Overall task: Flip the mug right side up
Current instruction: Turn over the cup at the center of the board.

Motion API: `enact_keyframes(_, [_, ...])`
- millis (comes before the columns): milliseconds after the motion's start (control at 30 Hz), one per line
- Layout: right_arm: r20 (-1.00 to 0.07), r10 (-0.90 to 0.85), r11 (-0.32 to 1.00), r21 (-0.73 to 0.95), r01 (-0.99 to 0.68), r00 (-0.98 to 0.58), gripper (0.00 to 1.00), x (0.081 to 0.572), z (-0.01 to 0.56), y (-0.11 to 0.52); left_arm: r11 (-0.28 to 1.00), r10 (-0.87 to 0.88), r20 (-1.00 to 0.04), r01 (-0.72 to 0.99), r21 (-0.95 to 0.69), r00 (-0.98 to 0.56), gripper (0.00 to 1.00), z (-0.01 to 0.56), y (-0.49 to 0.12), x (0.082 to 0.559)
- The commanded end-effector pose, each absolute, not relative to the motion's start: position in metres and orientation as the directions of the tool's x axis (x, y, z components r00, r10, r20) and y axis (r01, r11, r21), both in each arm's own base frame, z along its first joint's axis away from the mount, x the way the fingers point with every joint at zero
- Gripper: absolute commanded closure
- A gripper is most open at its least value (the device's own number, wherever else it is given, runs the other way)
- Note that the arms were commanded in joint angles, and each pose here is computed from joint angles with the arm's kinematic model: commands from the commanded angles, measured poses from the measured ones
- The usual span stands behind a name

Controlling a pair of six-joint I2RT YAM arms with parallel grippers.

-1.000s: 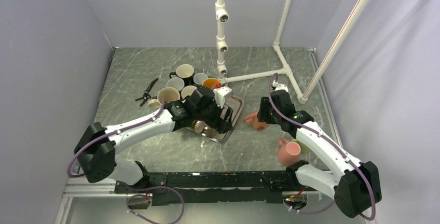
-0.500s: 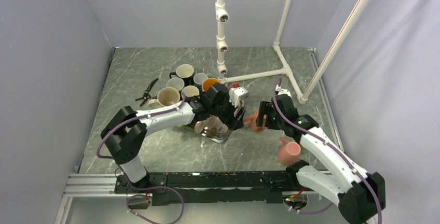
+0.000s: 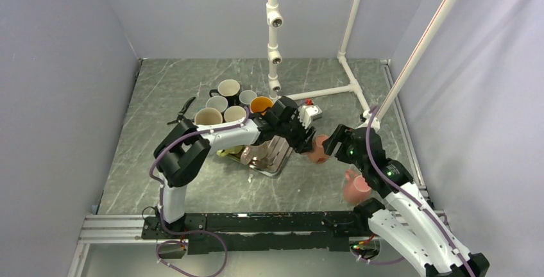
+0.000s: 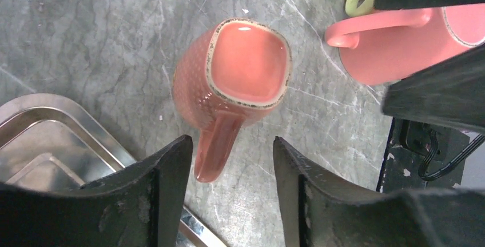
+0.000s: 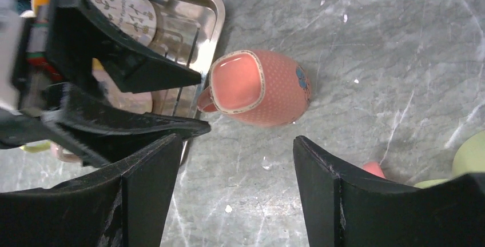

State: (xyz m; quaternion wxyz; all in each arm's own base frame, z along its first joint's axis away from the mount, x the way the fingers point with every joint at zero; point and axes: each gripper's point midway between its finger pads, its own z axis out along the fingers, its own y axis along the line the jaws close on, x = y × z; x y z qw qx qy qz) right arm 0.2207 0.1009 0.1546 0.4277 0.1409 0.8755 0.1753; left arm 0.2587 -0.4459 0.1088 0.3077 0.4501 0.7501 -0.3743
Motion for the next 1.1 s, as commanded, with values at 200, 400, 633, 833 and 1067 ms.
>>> enact_keyframes(200, [-0.688, 0.520, 0.830, 0.546, 0.110, -0.507, 0.26, 0.219, 0.174, 0.102, 0.264, 0.446, -0.807, 0.919, -0.293, -0.386, 0.56, 0.108, -0.461, 0.262])
enact_keyframes(400, [-0.661, 0.559, 0.803, 0.582, 0.128, -0.501, 0.27, 0.216, 0.171, 0.102, 0.236, 0.462, -0.797, 0.920, -0.312, -0.389, 0.59, 0.101, -0.464, 0.255])
enact_keyframes(633, [-0.663, 0.579, 0.794, 0.590, 0.146, -0.474, 0.27, 0.214, 0.177, 0.097, 0.232, 0.483, -0.792, 0.927, -0.295, -0.373, 0.61, 0.097, -0.469, 0.253])
enact_keyframes(833, [-0.661, 0.587, 0.790, 0.594, 0.152, -0.467, 0.27, 0.211, 0.180, 0.094, 0.246, 0.491, -0.795, 0.932, -0.266, -0.356, 0.95, 0.098, -0.472, 0.257])
enact_keyframes(1067, [-0.654, 0.607, 0.766, 0.633, 0.112, -0.451, 0.27, 0.206, 0.185, 0.097, 0.286, 0.426, -0.833, 0.926, -0.245, -0.353, 0.97, 0.125, -0.479, 0.269])
